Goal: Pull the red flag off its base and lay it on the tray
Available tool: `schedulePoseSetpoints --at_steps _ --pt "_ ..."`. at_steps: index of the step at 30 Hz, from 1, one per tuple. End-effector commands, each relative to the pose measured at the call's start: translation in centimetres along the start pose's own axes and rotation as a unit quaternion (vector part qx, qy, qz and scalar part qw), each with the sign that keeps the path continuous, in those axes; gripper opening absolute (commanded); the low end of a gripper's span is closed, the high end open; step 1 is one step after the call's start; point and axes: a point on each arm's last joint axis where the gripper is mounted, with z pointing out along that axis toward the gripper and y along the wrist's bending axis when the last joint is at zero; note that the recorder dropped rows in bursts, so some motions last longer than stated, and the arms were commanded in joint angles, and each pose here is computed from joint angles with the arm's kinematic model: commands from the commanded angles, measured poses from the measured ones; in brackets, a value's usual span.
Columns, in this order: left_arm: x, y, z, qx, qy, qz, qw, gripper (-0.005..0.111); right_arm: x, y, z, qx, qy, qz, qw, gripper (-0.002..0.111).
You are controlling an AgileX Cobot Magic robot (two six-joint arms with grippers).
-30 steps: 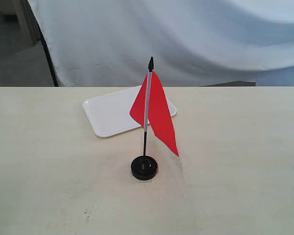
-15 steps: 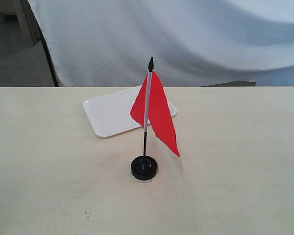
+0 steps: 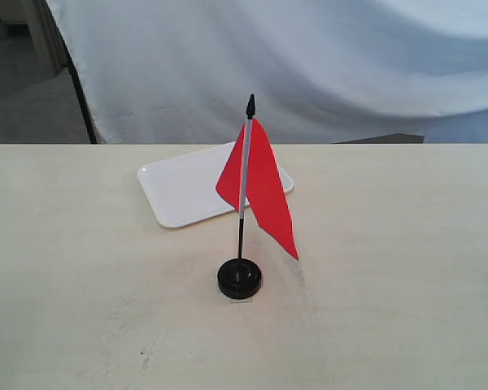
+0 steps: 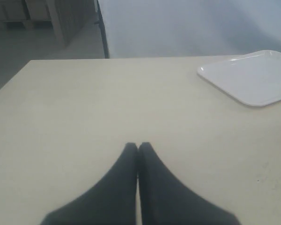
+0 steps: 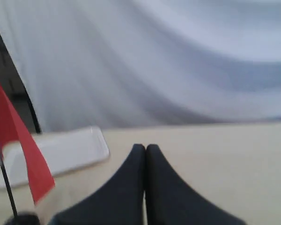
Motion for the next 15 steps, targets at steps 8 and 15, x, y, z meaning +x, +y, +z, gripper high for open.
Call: schedulePoseSetpoints --at_steps 8,15 --pt "0.0 0.0 0.0 0.001 -0.001 -0.001 1.000 0.000 -4.8 1.3 -1.5 -0.112 -0.265 0.124 0.950 -0.001" --pt "0.0 0.0 0.0 0.001 -0.001 -0.001 1.000 0.000 -6.6 1.7 -1.9 -0.143 -0.335 0.124 0.923 -0.001"
